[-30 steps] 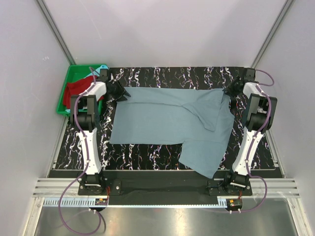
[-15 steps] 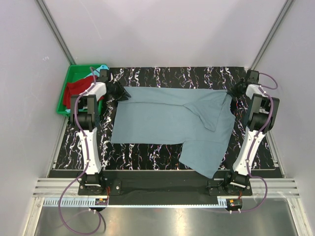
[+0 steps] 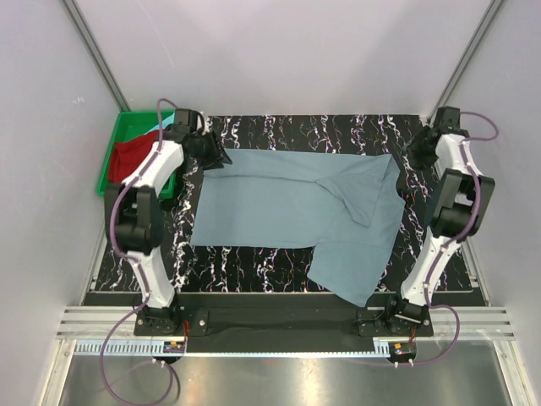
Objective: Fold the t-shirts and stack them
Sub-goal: Fold the tshirt
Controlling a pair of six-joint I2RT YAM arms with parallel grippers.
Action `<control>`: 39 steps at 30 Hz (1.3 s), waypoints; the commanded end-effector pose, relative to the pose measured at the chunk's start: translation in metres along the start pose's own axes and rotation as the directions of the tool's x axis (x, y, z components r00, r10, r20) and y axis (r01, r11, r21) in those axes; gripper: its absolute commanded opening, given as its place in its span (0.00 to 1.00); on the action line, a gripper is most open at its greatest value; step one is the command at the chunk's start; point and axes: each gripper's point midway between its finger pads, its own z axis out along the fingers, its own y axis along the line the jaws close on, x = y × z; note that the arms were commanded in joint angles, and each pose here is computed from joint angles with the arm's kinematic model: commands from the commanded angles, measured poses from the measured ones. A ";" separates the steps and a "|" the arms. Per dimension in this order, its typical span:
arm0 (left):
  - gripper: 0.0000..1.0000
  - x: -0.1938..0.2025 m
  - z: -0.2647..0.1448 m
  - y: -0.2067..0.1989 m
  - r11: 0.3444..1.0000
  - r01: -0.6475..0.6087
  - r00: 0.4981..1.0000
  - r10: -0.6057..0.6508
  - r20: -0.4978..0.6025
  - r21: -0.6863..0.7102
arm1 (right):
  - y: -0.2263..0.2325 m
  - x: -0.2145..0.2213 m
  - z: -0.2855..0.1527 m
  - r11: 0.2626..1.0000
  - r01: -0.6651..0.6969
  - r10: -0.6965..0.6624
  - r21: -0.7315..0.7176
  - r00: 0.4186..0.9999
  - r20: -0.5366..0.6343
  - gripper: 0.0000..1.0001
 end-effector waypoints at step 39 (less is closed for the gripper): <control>0.36 0.167 -0.076 -0.025 0.947 -0.231 0.952 0.267 -0.149 0.223 | 0.055 0.199 -0.030 0.869 0.487 -0.469 0.083 0.867 -0.169 0.21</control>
